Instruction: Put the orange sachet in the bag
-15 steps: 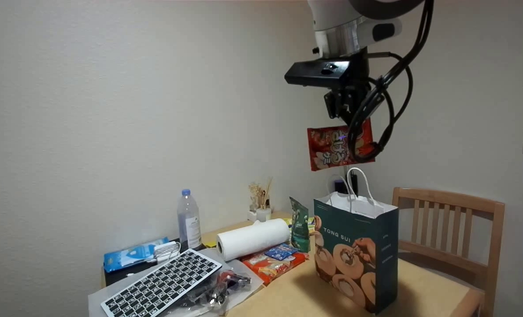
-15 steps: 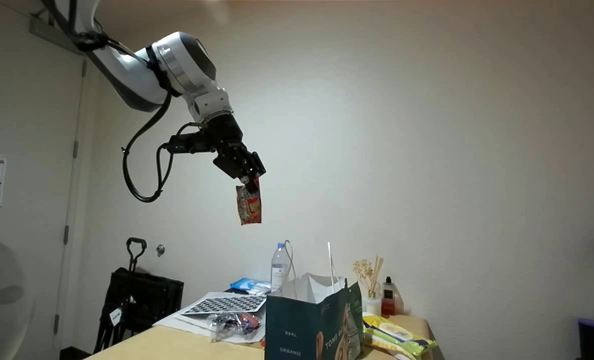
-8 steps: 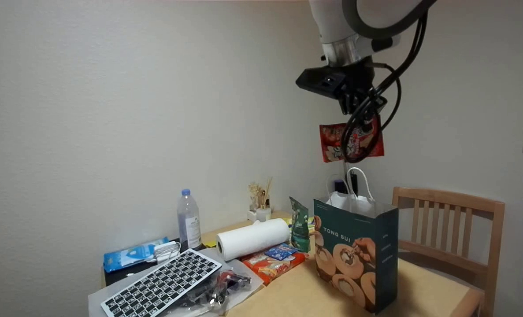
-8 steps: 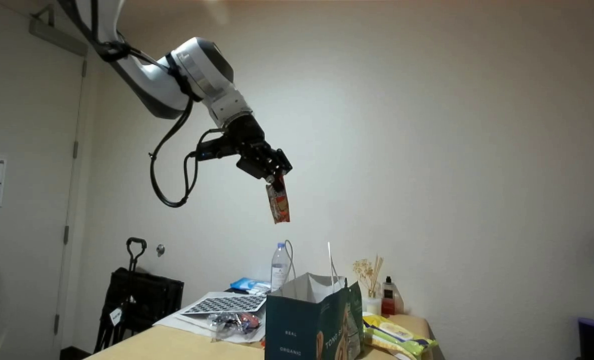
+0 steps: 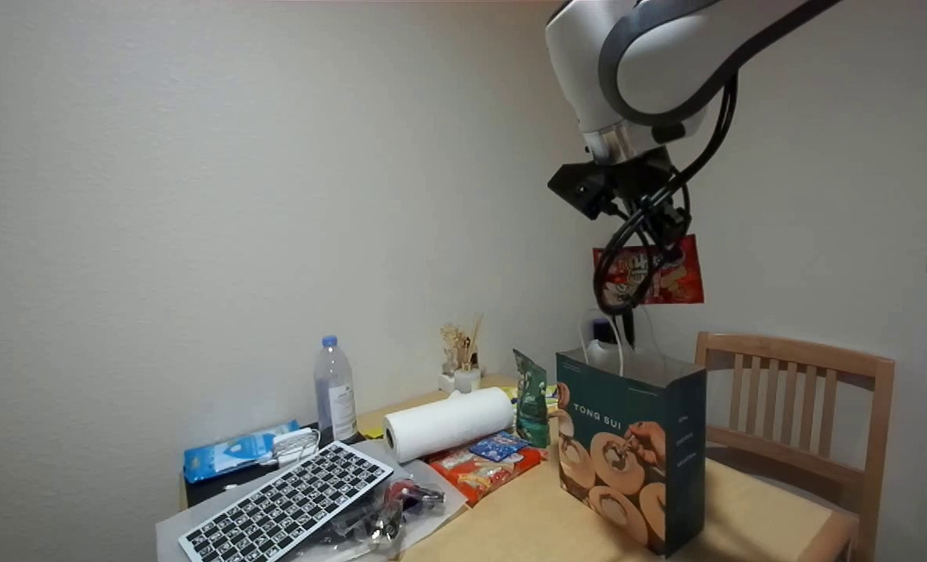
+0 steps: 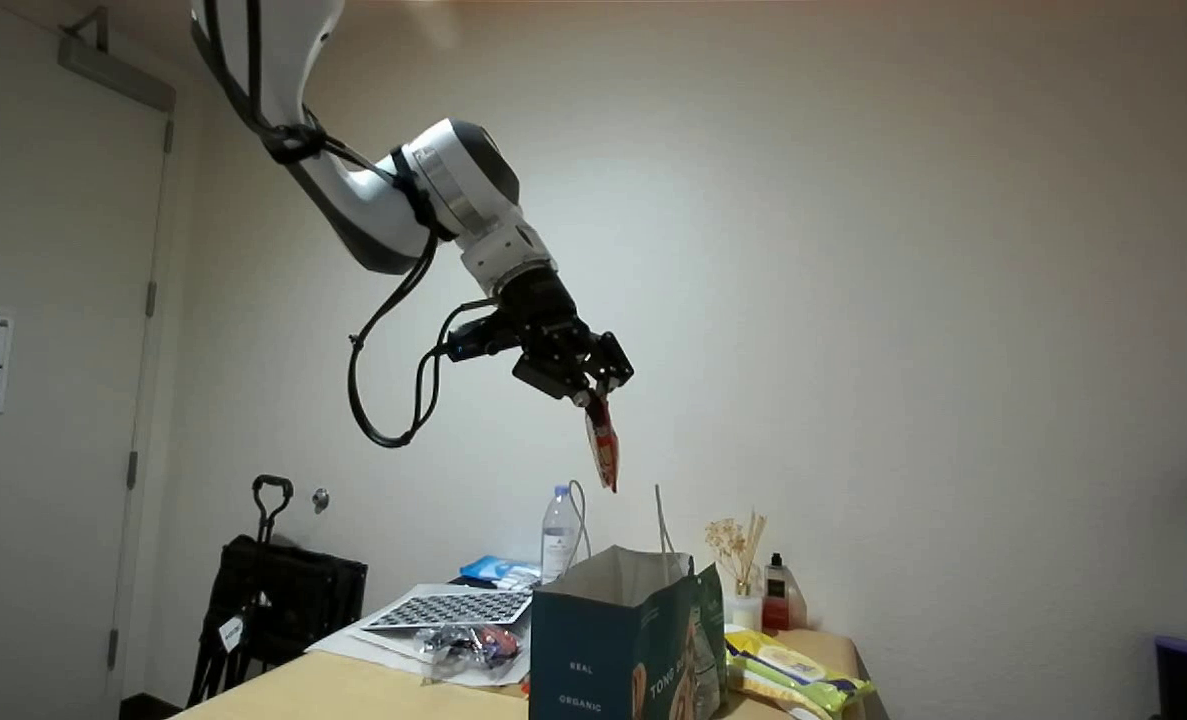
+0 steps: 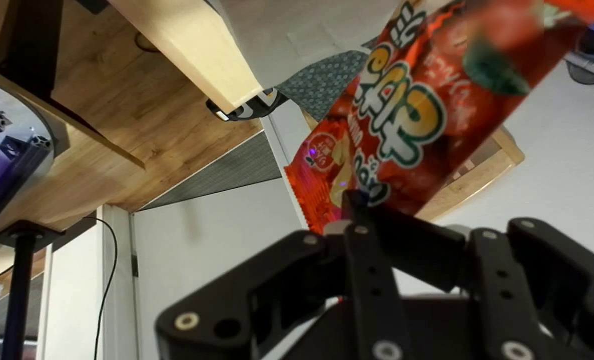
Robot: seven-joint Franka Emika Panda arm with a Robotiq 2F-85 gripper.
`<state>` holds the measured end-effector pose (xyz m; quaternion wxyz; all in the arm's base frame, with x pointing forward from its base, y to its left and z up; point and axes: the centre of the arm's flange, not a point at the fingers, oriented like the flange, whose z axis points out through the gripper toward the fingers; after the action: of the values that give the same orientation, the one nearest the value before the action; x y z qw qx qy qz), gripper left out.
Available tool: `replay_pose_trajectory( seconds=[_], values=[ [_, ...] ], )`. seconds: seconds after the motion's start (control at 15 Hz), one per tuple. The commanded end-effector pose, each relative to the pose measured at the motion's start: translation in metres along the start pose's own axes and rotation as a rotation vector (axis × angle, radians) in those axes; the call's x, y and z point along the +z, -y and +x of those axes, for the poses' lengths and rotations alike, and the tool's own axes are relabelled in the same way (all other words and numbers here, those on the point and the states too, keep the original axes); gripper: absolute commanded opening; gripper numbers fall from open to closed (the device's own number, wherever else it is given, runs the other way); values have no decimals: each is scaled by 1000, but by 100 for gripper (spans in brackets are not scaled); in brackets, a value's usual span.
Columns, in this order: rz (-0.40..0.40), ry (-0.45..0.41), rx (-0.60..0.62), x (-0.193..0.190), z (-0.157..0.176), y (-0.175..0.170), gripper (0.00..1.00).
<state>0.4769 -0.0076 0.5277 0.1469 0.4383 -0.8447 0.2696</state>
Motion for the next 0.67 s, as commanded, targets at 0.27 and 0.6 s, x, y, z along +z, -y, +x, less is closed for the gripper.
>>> replay_pose_trajectory(
  seconds=[0.27, 0.6],
  values=[
    [-72, -51, 52, 10, -4, 11, 53],
    [-52, -61, 66, -5, -1, 15, 85]
  ],
)
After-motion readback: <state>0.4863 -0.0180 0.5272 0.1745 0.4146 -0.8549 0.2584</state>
